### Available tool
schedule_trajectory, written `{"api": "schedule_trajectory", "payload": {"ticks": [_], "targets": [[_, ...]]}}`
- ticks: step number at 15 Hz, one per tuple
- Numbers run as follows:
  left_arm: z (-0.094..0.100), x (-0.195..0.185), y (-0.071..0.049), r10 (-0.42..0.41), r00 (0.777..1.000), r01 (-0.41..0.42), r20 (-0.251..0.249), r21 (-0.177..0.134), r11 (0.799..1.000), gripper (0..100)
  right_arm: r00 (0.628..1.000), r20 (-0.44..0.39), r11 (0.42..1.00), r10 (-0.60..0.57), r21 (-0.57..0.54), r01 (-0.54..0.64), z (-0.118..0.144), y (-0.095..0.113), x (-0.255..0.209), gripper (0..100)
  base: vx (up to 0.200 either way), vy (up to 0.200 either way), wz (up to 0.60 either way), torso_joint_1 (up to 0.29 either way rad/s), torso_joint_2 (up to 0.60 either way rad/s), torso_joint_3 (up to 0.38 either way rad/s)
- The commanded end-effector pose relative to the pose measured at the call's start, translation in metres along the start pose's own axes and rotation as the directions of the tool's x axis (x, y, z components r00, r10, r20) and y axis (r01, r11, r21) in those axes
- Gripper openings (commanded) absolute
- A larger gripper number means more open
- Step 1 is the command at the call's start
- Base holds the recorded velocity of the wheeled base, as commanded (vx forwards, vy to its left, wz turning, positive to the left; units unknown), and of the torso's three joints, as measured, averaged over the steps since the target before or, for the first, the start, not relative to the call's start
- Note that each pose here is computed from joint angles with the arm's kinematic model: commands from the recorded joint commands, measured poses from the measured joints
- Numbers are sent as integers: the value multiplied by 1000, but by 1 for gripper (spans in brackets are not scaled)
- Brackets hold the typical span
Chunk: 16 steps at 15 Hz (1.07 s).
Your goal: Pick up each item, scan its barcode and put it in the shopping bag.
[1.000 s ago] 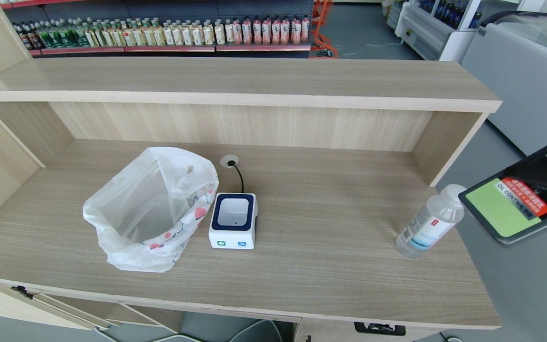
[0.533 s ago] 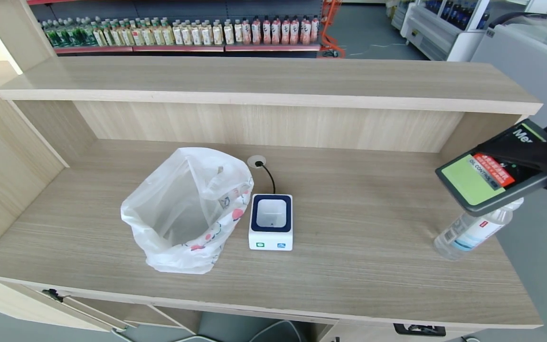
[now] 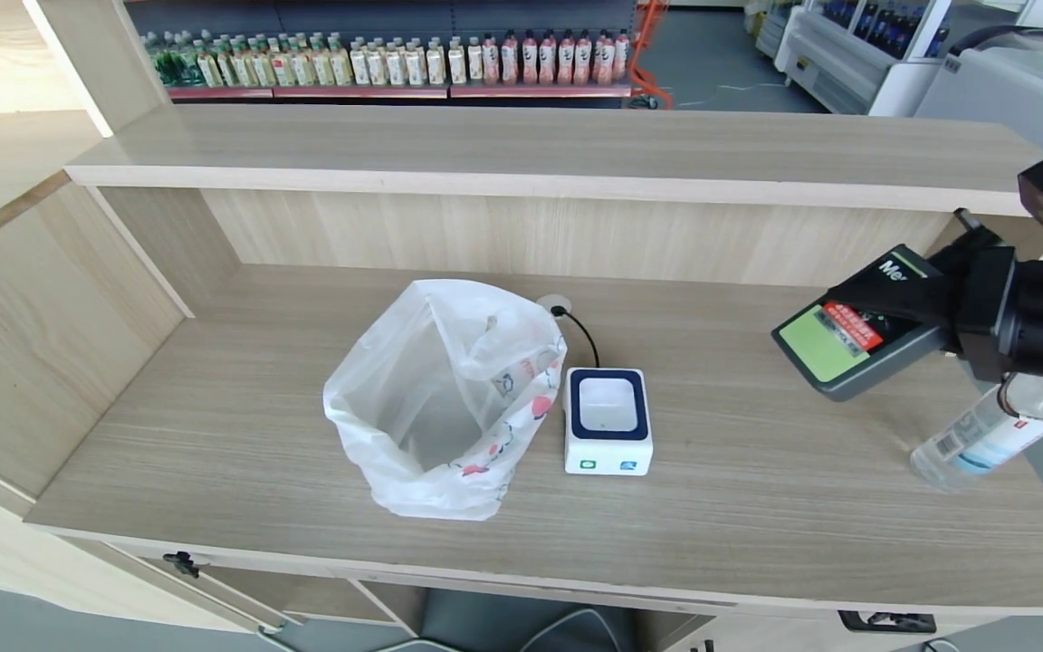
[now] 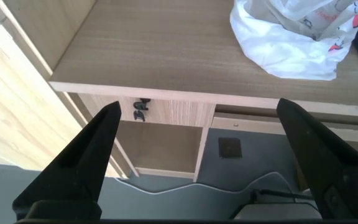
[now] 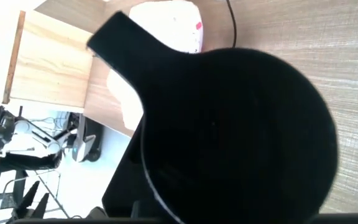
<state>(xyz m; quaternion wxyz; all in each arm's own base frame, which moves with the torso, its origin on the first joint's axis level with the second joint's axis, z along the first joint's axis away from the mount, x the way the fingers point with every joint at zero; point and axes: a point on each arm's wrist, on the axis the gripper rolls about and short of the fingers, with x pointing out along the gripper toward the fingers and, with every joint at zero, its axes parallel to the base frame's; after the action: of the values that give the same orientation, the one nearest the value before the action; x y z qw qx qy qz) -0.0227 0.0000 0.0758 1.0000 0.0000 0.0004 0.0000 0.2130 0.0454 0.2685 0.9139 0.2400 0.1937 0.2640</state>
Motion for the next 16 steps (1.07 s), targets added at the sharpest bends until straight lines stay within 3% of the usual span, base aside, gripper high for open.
{"api": "schedule_trajectory", "payload": {"ticks": [1, 11, 16], "targets": [[0, 0, 0, 0, 1000, 0, 1, 0, 1000, 100, 999, -51, 1000, -10, 23, 11, 1, -10, 26, 0, 0, 0, 0, 0, 0, 0], [0, 0, 0, 0, 1000, 0, 1, 0, 1000, 100, 991, -131, 999, -12, 28, 16, -18, -38, 89, 0, 0, 0, 0, 0, 0, 0], [0, 0, 0, 0, 1000, 0, 1, 0, 1000, 100, 987, -158, 999, 41, 6, -41, -31, -31, 114, 0, 0, 0, 0, 0, 0, 0]]}}
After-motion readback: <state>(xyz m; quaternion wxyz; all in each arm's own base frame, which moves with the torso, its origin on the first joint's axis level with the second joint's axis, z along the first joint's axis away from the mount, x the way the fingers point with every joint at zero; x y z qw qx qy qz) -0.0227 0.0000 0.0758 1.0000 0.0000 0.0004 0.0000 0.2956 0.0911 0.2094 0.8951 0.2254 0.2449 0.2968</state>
